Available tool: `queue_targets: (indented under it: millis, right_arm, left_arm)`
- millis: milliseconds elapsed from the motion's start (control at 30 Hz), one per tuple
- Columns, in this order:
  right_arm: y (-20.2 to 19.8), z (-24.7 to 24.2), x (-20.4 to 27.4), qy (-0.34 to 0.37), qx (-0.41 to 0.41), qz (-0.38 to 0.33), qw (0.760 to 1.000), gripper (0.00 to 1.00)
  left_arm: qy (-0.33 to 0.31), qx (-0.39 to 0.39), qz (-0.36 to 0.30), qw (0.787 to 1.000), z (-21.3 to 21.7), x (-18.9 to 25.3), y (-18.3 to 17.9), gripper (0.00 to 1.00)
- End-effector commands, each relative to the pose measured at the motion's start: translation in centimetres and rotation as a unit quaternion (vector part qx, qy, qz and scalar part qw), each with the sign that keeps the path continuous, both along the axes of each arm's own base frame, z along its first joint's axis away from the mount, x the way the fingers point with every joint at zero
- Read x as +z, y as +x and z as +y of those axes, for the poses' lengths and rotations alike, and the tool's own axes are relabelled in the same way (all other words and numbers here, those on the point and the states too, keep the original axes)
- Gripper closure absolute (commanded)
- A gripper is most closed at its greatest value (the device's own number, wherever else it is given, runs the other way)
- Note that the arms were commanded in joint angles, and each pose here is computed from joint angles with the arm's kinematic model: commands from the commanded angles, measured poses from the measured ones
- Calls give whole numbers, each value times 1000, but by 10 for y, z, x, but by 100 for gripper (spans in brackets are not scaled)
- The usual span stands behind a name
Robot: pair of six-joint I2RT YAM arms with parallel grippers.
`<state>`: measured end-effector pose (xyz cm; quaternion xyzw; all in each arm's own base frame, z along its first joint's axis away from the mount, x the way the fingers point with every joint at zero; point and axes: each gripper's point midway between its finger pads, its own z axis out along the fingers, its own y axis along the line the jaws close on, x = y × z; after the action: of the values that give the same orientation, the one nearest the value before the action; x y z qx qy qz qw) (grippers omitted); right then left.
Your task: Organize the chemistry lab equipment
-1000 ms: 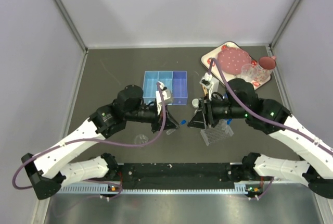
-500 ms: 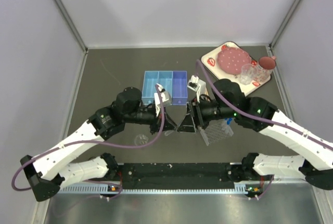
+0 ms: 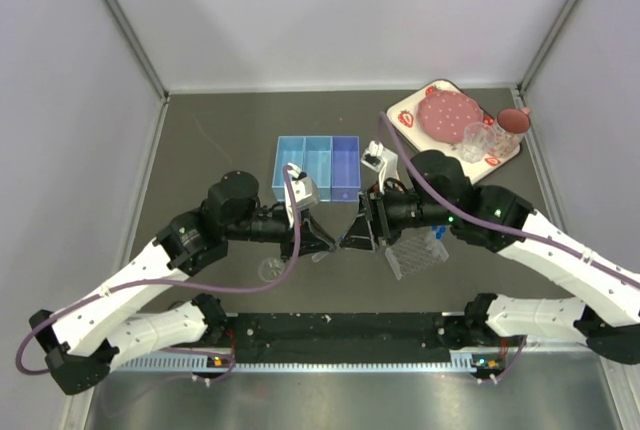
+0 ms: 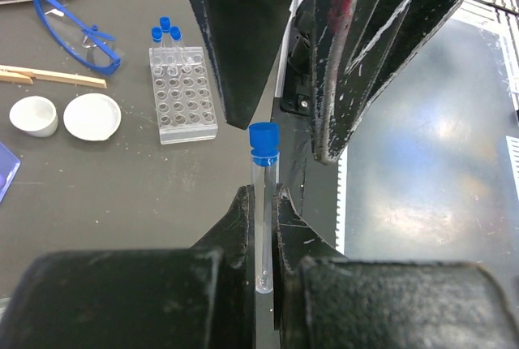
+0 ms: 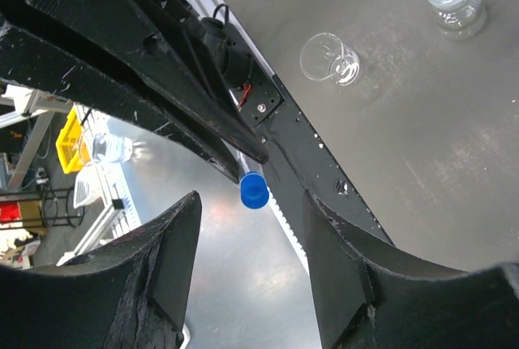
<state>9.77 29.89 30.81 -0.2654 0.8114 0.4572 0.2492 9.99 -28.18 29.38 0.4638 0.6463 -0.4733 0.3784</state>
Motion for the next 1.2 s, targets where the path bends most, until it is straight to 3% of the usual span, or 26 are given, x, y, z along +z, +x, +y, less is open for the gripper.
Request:
queue_targets:
  millis: [0,367,567,600,700,733,900,1000,1100,1133,1167]
  right_arm:
    - [8,10,19,26,-3,-29,999,47]
    - [8,20,18,26,6,-23,999,62]
    - [8,20,18,26,4,-22,999,81]
    - [8,20,18,25,4,-21,999,89]
    - [9,20,18,25,1,-20,999,100]
    - [9,20,18,26,0,-20,999,100]
    - [10,18,15,21,-4,-21,1000,100]
    - [12,15,12,14,-13,-25,1000,100]
    - [19,7,5,-8,-32,-35,999,100]
    - [28,3,1,-23,-55,-49,997,100]
    - [30,-5,-4,-44,-67,-50,996,100]
  left_arm:
    - [-14,-14,-9,1000,1,8,-6,100]
    - [-15,-8,-14,1000,1,10,-4,100]
    - [-11,-4,-11,1000,0,8,-2,100]
    - [-10,-1,-11,1000,0,7,-1,100]
    - [-9,6,-12,1000,-1,7,2,100]
    - [-7,9,-11,1000,-1,6,3,100]
    - [-3,25,-12,1000,-2,6,11,50]
    - [1,31,-11,999,-4,5,15,35]
    - [3,44,-15,999,-3,6,20,29]
    - [13,47,-11,999,-3,2,20,20]
    - [17,50,-10,999,-3,1,22,20]
